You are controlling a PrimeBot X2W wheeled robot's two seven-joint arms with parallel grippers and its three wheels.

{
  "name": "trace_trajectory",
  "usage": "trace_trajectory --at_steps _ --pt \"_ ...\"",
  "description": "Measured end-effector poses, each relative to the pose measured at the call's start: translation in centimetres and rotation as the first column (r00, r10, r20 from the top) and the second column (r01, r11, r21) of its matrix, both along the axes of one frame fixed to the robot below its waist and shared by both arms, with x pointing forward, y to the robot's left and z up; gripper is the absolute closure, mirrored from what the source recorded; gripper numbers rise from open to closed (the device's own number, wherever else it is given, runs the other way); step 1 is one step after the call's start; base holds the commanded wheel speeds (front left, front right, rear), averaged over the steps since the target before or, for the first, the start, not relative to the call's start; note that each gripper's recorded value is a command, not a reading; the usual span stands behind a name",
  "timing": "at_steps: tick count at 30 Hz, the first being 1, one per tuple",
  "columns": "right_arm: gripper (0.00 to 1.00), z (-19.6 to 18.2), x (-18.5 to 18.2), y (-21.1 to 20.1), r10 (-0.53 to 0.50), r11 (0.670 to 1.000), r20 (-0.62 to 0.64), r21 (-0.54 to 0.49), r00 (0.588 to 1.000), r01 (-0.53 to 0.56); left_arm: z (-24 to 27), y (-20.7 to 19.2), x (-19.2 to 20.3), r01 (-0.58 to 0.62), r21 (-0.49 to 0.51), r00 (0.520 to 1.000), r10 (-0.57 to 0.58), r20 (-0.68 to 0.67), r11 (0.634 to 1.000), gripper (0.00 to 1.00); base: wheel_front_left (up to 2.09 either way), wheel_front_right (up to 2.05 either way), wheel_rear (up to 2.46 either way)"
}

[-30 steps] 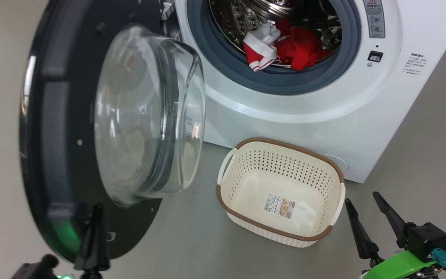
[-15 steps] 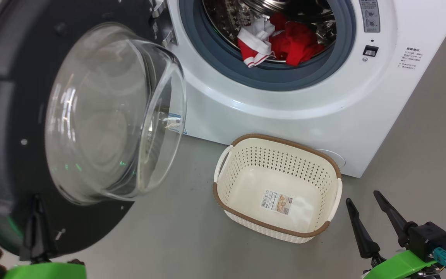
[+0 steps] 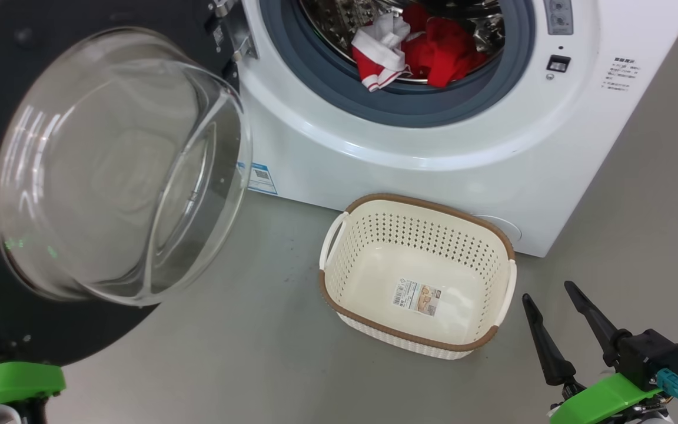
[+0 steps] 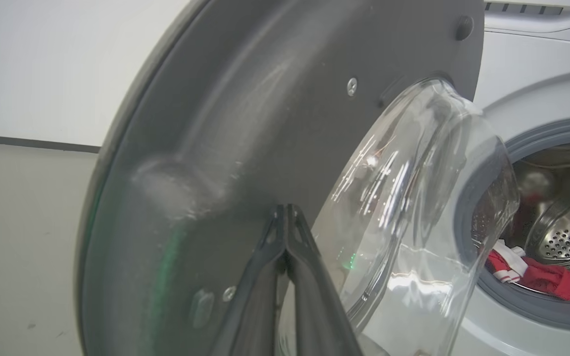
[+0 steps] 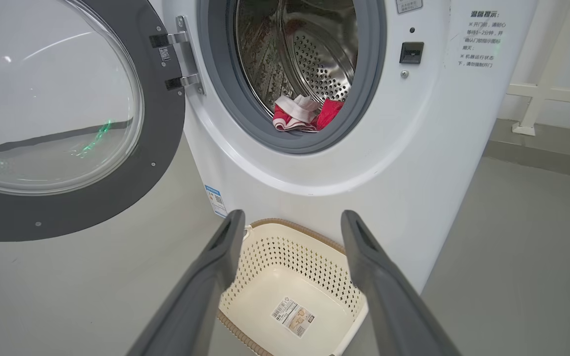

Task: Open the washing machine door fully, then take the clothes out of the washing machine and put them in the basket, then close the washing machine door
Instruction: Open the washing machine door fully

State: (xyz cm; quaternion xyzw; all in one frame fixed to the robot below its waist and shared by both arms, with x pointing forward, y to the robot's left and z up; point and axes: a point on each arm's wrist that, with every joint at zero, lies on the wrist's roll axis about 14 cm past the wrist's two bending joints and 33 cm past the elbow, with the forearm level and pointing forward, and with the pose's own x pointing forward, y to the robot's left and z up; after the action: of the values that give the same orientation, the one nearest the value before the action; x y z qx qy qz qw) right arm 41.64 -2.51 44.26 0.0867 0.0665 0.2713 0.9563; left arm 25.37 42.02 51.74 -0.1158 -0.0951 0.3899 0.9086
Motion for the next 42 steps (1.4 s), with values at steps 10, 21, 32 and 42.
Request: trace_trajectory --at_steps 10,21,32,42 --pt "0.0 -0.7 0.0 -1.1 -0.017 1.0 -0.014 -0.016 1.0 0.017 -0.4 2.2 0.9 -0.027 0.003 0.999 0.027 -0.037 1.0 1.0 0.0 0.0 0.0" --pt "0.0 -0.3 0.7 -1.2 -0.026 1.0 0.001 -0.01 1.0 0.026 -0.7 3.0 1.4 -0.041 -0.005 0.998 0.04 -0.05 0.999 1.0 0.0 0.0 0.0" --pt "0.0 0.8 0.5 -1.0 -0.024 1.0 0.027 -0.005 0.999 0.024 -1.3 1.5 1.1 -0.005 -0.028 0.999 0.004 -0.039 1.0 1.0 0.0 0.0 0.0" --pt "0.0 1.4 0.5 -1.0 -0.031 1.0 0.042 0.001 0.999 0.031 -2.1 -1.9 1.1 0.093 -0.044 0.995 -0.094 -0.03 0.995 1.0 0.0 0.0 0.0"
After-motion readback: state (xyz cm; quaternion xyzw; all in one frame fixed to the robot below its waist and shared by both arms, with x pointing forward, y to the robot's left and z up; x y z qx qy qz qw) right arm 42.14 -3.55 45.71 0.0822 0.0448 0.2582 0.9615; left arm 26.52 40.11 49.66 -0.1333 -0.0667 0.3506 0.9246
